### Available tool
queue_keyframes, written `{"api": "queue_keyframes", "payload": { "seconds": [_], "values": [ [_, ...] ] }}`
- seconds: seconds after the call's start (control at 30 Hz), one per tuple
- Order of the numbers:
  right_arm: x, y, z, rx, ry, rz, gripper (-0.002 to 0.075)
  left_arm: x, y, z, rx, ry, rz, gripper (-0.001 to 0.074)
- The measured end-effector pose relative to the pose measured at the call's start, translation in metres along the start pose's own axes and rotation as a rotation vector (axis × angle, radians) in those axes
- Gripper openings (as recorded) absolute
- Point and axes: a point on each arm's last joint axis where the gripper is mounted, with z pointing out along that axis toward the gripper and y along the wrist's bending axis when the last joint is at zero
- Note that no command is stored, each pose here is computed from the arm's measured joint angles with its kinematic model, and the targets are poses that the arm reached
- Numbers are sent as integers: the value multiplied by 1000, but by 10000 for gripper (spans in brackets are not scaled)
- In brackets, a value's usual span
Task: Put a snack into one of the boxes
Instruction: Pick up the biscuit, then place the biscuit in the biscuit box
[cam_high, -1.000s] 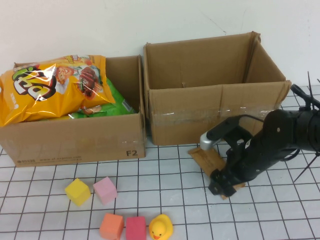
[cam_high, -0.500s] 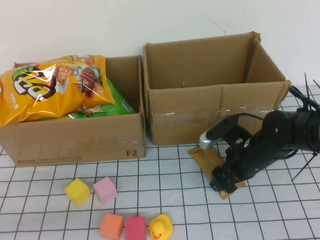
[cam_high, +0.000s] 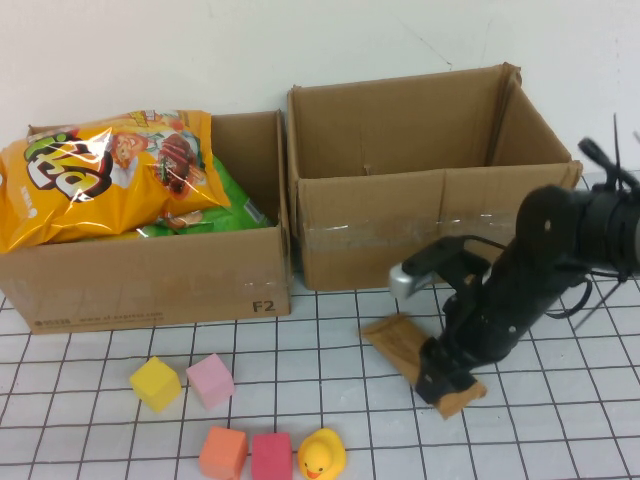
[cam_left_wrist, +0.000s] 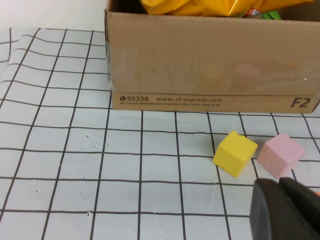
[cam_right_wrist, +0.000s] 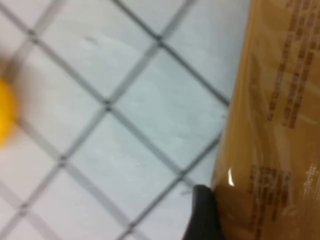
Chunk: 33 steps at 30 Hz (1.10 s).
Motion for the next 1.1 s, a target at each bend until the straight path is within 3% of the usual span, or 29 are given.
{"api": "queue_keyframes", "payload": {
  "seconds": [0.23, 0.6, 0.87, 1.1],
  "values": [
    [-8, 18, -25, -161, 27, 28, 481, 0, 0, 0, 0, 0, 0, -1],
    [-21, 38, -89, -194, -45, -73, 481, 0, 0, 0, 0, 0, 0, -1],
    [-52, 54, -185, -53, -342, -214, 481, 0, 0, 0, 0, 0, 0, -1],
    [-76, 35, -216, 270, -553, -294, 480, 0, 0, 0, 0, 0, 0, -1]
  ]
}}
